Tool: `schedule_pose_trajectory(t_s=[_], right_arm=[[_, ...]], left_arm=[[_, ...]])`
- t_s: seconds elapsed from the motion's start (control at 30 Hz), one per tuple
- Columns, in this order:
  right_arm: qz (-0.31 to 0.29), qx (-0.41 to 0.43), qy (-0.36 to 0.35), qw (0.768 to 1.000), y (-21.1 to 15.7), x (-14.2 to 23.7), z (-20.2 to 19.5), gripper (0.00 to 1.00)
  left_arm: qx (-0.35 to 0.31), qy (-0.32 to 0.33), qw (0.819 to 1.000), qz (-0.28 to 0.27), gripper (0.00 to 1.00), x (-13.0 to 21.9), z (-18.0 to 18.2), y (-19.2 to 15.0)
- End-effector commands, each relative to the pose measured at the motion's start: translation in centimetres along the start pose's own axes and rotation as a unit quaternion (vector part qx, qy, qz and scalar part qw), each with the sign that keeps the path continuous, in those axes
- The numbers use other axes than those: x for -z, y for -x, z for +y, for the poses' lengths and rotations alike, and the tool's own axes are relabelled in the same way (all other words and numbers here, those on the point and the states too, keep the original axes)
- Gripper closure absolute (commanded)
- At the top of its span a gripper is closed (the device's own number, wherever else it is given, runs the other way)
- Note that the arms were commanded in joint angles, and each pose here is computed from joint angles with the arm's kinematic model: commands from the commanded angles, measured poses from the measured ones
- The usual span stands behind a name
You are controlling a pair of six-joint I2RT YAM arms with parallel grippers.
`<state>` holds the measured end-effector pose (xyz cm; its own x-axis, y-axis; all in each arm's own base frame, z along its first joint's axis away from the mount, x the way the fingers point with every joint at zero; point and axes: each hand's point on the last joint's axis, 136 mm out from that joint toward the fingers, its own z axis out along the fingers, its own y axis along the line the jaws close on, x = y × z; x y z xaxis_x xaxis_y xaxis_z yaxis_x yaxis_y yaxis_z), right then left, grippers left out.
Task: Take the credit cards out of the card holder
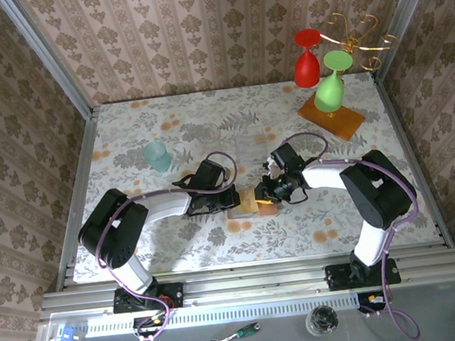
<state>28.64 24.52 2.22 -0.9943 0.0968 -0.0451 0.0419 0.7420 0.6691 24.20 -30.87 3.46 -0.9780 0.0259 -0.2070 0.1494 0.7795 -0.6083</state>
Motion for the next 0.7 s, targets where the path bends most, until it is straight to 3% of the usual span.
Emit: schedule_pose_trajectory(t_s=[0.0,0.4,0.67], right_arm=[[0.013,0.004,0.025,1.000,0.07,-0.44,0.71,0.79],[0.026,0.003,0.062,0.998,-0.08,-1.06,1.60,0.80],[0.020,0.001,0.054,0.998,-0.08,-0.85,1.28,0.87]], left_arm=[[-0.006,0.025,1.000,0.010,1.00,-0.05,0.94,-0.63],[-0.004,0.026,1.000,0.011,1.00,-0.09,1.05,-0.68],[-0.004,0.027,1.000,0.012,1.00,0.01,1.10,-0.80]])
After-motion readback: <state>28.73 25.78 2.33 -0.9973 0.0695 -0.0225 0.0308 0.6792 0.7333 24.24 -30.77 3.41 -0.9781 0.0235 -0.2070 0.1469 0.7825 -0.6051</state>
